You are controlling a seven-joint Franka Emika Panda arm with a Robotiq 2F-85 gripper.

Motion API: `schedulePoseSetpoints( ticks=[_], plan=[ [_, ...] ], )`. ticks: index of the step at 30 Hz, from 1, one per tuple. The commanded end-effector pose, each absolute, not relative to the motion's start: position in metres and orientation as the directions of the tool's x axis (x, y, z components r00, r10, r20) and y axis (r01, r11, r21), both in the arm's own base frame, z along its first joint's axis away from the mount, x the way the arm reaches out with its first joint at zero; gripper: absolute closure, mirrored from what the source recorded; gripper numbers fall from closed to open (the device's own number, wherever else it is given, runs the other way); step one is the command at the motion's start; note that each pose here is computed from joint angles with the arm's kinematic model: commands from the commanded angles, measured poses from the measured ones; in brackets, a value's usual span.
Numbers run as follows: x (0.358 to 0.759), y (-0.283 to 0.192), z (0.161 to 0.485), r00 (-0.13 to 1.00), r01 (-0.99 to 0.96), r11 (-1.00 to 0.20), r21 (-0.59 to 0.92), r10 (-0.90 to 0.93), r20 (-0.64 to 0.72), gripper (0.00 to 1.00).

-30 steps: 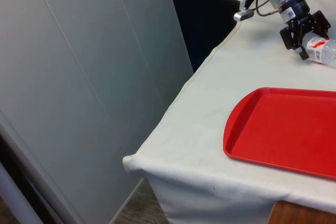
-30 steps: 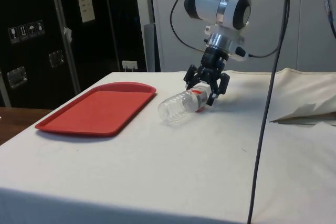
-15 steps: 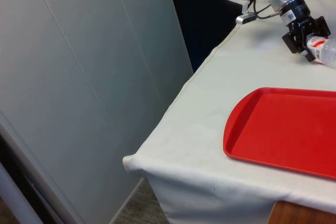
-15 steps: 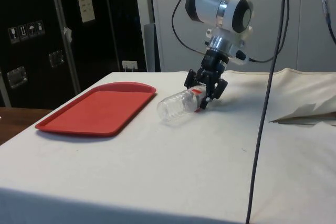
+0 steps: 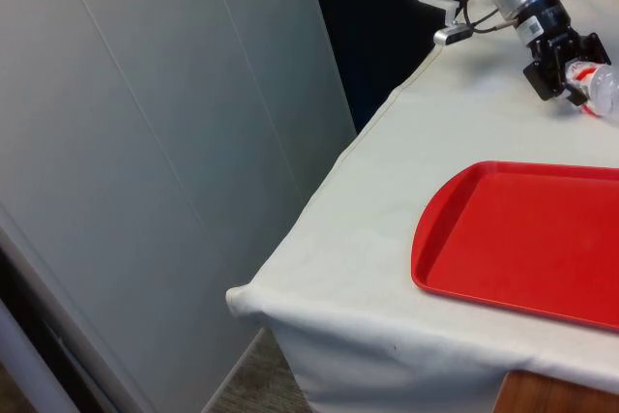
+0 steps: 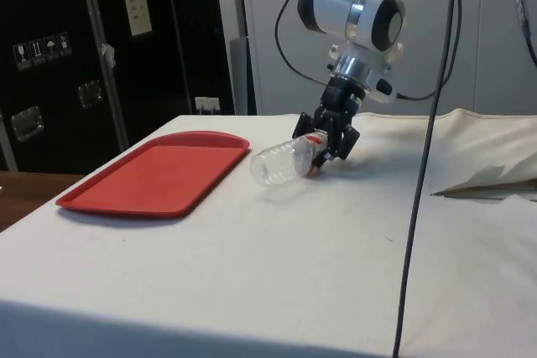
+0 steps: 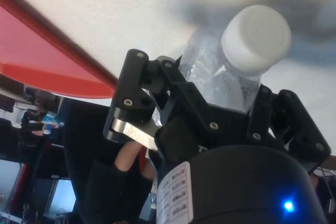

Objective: Place the bottle upright on the tray.

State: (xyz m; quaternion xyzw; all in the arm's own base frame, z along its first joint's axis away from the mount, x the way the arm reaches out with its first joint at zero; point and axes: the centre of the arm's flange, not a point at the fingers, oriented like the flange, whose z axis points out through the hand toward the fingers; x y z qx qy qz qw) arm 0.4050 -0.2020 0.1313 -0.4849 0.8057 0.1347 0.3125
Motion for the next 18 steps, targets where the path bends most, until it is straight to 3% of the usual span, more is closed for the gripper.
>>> schedulePoseSetpoints(
  ticks=[1,18],
  plan=[
    [0.406,-0.199,0.134,-0.334,-0.864,0.495,-0.092,-0.7,-0.631,1.0],
    [0.417,-0.19,0.176,-0.325,-0.854,0.506,-0.125,-0.705,-0.631,1.0]
  ],
)
